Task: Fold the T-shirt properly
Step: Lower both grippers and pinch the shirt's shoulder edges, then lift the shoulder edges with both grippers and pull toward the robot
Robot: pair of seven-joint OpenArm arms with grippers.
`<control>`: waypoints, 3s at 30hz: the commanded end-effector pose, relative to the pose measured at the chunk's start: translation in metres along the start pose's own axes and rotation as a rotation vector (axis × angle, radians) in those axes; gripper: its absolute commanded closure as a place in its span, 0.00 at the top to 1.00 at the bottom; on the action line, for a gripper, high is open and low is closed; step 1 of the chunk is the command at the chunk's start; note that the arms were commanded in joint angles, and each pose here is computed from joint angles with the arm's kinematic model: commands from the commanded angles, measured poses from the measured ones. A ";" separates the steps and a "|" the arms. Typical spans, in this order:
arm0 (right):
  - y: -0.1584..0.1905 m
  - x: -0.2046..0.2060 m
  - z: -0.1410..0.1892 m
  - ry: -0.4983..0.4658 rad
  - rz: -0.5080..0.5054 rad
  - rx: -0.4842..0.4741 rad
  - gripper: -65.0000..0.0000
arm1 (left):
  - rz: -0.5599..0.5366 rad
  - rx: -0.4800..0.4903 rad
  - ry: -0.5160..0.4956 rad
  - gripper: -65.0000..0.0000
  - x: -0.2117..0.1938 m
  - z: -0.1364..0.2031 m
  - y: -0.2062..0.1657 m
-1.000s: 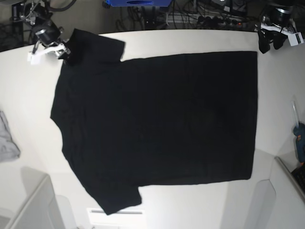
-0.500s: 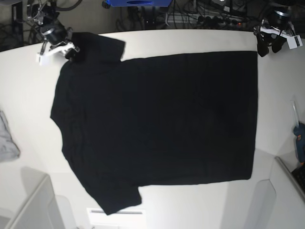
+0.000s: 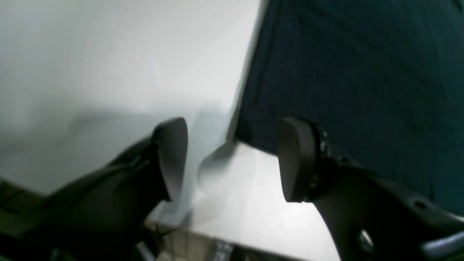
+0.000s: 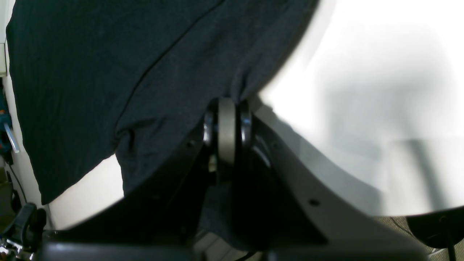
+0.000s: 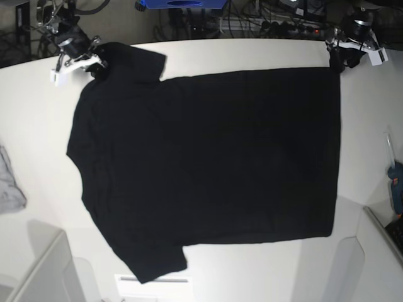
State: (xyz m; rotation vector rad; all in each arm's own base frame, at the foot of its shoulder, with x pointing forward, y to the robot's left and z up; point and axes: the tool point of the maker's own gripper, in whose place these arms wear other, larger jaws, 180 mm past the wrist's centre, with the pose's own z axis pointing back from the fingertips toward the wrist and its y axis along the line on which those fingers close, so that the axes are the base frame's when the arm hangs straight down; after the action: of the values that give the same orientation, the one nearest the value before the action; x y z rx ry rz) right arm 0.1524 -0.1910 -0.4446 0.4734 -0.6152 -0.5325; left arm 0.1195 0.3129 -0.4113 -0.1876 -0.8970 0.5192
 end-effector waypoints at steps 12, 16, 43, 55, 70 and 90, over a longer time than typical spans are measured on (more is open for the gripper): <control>-0.005 -0.003 0.003 0.018 0.011 -0.020 0.00 | 0.044 -0.039 0.090 0.57 -0.010 -0.023 -0.014; -0.005 -0.003 0.003 0.019 0.010 -0.021 0.00 | 0.058 -0.037 0.095 0.57 -0.015 -0.024 -0.015; 0.005 -0.005 0.018 0.010 0.047 -0.005 0.00 | -0.005 -0.033 0.106 0.00 -0.008 -0.010 -0.011; 0.017 -0.014 0.042 0.020 0.088 0.005 0.00 | -0.076 -0.055 0.105 0.00 0.000 0.010 -0.024; 0.013 -0.032 0.064 0.030 0.087 -0.018 0.00 | -0.104 -0.029 0.160 0.00 -0.011 0.027 -0.011; 0.065 0.030 0.032 -0.054 0.173 0.109 0.00 | -0.105 -0.103 -0.041 0.00 0.052 0.025 -0.048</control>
State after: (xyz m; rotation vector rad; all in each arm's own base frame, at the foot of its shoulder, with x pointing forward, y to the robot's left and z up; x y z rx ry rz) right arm 0.1717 -0.1651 -0.3802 0.5050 -0.7070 -0.3629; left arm 0.1397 0.2911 -0.3534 -0.2337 -0.9340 0.3954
